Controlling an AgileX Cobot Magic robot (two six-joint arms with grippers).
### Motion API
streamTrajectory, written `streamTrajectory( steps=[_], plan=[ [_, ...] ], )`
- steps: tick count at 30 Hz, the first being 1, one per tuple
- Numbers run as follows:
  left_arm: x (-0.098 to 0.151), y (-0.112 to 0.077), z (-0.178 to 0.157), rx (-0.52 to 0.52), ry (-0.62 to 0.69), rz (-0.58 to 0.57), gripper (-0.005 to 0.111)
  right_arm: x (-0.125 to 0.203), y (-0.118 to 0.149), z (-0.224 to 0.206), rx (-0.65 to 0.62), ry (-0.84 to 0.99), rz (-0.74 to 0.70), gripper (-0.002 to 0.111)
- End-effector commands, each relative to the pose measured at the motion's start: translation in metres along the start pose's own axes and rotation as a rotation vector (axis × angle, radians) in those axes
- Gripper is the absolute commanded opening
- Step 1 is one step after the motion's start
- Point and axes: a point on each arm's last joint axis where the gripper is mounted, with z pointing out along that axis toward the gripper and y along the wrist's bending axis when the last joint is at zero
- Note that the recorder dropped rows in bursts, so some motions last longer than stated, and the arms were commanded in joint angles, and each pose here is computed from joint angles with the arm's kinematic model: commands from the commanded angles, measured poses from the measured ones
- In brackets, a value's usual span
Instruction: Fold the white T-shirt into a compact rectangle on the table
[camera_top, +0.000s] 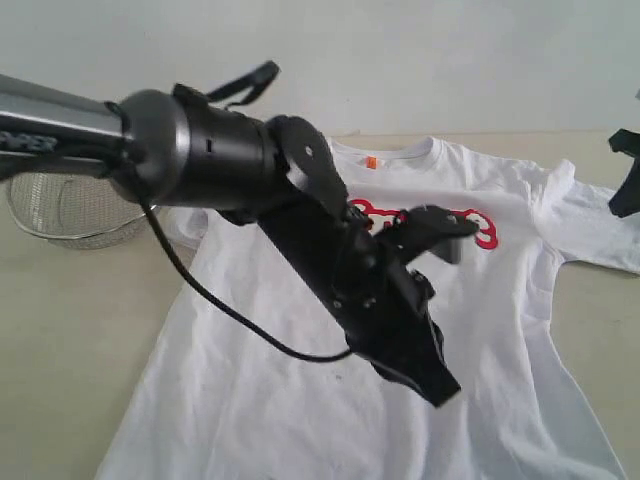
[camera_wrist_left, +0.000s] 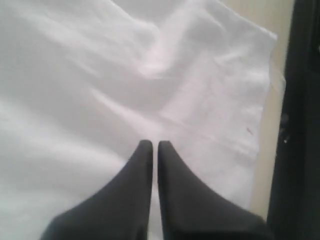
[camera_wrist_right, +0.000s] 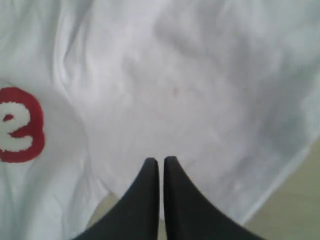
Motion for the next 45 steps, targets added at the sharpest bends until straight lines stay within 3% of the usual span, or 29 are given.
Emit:
streamTrajectory(
  steps=[1,6,8,14,16,22,35,45],
  plan=[
    [0.007,0.023,-0.037,-0.134,-0.094,-0.083,0.005,0.005,-0.031,-0.025,0.022,-0.077,0.070,0.000],
    [0.038,0.054,-0.066,-0.212,-0.127,-0.213,0.005,0.008,-0.057,-0.039,0.058,-0.161,0.126,0.000],
    [0.051,0.063,-0.073,-0.225,-0.127,-0.258,0.005,0.006,-0.062,-0.042,0.079,-0.201,0.135,0.006],
    [0.068,0.072,-0.075,-0.235,-0.120,-0.319,0.005,0.000,-0.067,-0.039,0.103,-0.262,0.160,0.047],
    [0.066,0.074,-0.076,-0.251,-0.150,-0.333,0.005,0.000,-0.069,-0.035,0.102,-0.264,0.185,0.054],
    [0.058,0.083,-0.080,-0.341,-0.263,-0.375,0.005,0.003,-0.079,-0.011,0.048,-0.229,0.247,0.054],
    [0.057,0.084,-0.081,-0.354,-0.273,-0.377,0.005,0.003,-0.085,0.014,-0.039,-0.224,0.317,0.054],
    [0.057,0.085,-0.081,-0.355,-0.274,-0.377,0.005,-0.003,-0.069,0.040,-0.045,-0.186,0.283,0.054]
  ],
)
